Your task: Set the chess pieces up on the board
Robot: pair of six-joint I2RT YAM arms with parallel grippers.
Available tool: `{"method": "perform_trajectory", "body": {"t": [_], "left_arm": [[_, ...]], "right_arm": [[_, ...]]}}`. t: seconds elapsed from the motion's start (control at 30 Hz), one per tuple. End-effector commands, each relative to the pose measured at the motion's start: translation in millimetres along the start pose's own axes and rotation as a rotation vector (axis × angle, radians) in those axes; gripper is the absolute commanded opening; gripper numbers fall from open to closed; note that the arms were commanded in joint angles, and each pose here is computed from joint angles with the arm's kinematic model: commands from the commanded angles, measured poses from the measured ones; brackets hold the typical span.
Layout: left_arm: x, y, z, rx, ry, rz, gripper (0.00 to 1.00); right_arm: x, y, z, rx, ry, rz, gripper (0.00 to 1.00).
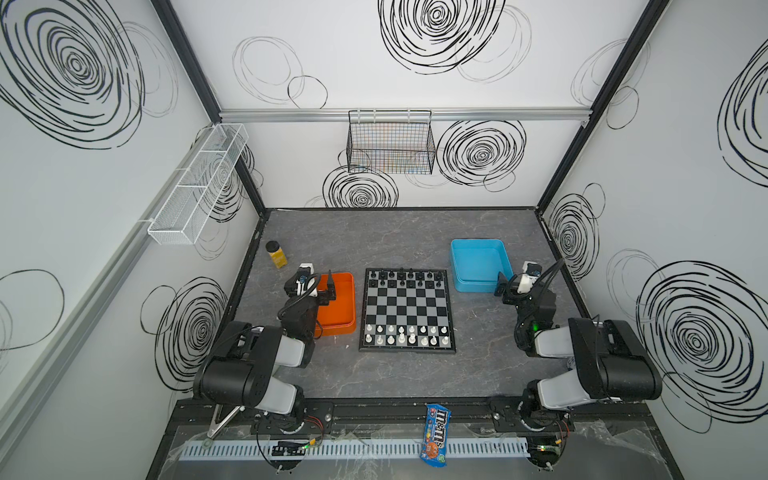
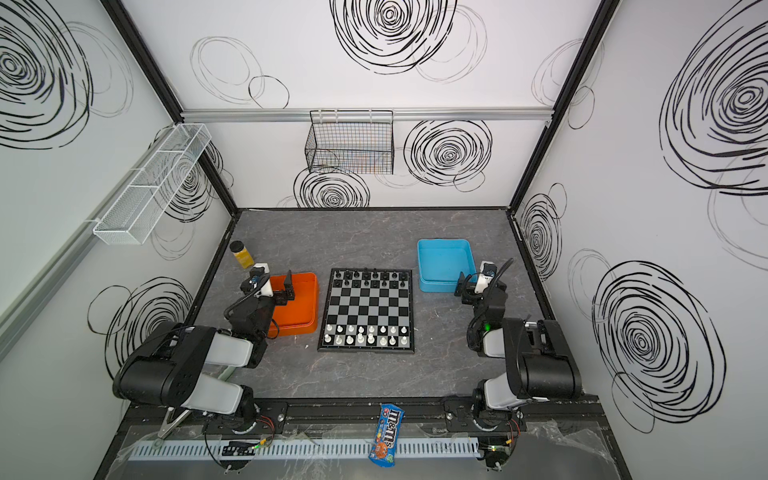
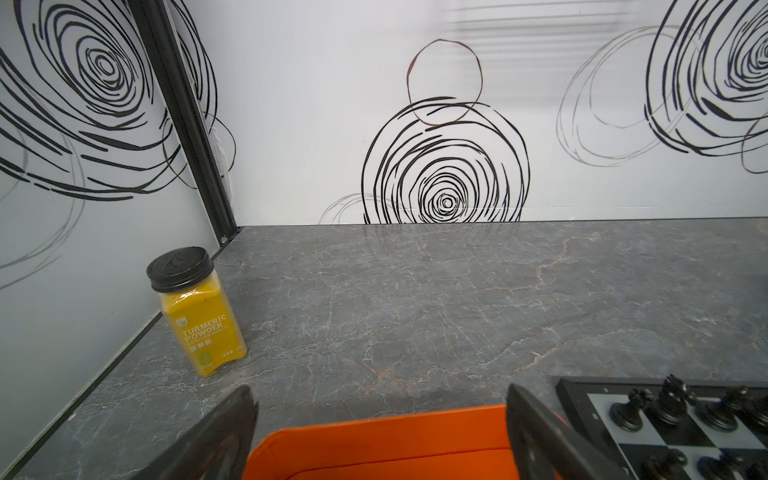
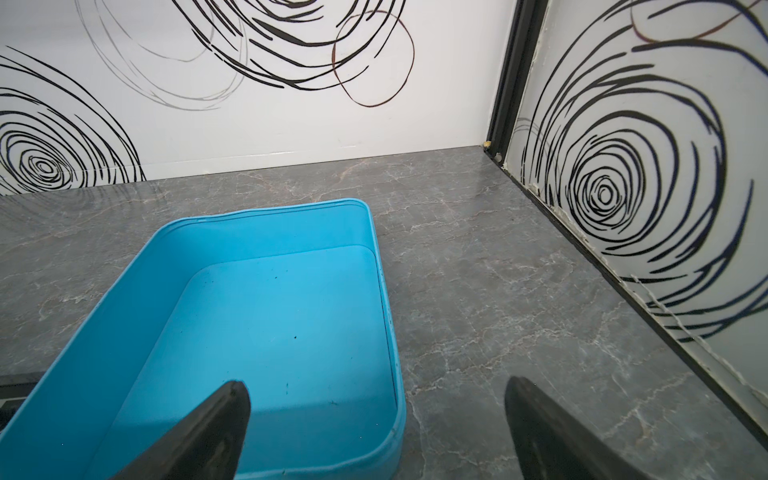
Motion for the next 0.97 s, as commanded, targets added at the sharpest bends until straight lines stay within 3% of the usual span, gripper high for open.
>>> {"method": "perform_trajectory", "body": {"t": [0.0,0.93], "left_arm": [[2.9,-1.2,-11.8,-0.068,-0.002,-0.018,0.96],[2.2,-4.2,-12.6,-0.074,0.004,-0.043,0.96]], "right_arm": [[4.8,2.2,-12.7,-0.053,-0.007,-0.013,1.0],[4.8,2.1,-12.8,-0.054,-0.007,-0.013,1.0]]}}
Point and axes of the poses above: each gripper's point midway between its finger pads, its own y axis out along the fingers, its own x axis along the line the jaws close on, z = x × y, the point moved 6 cm from there along -y, back along the fingers, and after that the axes turned 15 degrees about y, right-handed, at the moved point
